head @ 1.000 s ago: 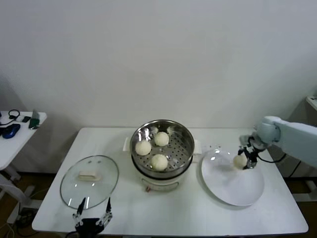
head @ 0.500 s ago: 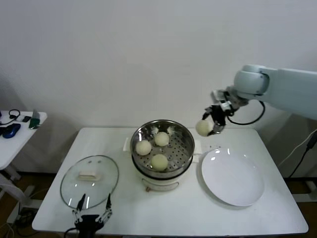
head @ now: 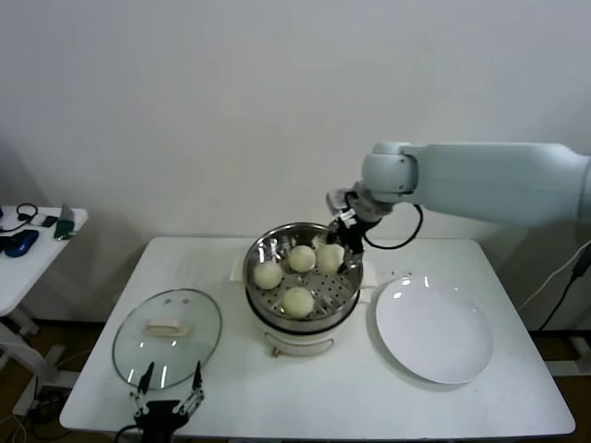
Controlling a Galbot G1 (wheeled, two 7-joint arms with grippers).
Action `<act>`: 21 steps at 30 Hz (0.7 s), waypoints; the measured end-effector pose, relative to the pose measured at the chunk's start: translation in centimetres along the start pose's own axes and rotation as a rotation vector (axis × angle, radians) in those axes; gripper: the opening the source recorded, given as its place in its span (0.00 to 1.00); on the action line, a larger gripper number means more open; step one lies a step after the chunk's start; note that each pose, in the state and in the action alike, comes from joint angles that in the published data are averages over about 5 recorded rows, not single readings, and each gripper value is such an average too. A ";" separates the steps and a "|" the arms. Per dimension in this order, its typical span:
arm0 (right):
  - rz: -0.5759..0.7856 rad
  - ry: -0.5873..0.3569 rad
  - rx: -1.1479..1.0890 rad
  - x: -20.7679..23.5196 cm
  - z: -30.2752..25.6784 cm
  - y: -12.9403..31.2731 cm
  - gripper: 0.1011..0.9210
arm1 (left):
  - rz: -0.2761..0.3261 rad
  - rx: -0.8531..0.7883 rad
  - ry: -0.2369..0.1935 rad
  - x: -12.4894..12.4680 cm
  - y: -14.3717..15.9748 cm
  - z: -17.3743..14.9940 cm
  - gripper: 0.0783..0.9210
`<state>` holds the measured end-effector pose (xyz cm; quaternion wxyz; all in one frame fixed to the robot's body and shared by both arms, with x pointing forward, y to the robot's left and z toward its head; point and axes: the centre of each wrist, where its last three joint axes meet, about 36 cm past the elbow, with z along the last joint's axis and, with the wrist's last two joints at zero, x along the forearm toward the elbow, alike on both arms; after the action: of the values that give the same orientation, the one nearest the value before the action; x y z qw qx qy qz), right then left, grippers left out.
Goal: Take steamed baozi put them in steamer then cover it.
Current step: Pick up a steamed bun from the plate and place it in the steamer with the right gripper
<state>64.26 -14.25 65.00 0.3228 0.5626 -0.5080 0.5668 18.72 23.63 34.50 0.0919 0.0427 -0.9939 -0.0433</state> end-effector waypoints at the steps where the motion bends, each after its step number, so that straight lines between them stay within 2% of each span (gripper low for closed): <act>1: -0.004 0.004 0.000 -0.6 0.1 -0.1 0.72 | 0.000 0.000 0.001 0.0 0.0 0.0 0.88; 8: -0.024 0.027 -0.003 -4.3 0.5 -0.2 0.72 | -0.003 0.003 0.005 0.0 0.1 0.2 0.88; 15: -0.026 0.028 -0.003 -6.2 0.3 -0.5 0.73 | -0.005 0.006 0.006 -0.1 0.0 0.2 0.88; 21: -0.031 0.022 0.004 -6.1 0.5 -0.9 0.85 | -0.005 0.006 0.004 0.0 0.0 0.0 0.88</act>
<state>66.22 -13.18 59.18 0.3359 0.5649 -0.4946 0.5687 18.70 23.64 34.46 0.0934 0.0454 -0.9938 -0.0405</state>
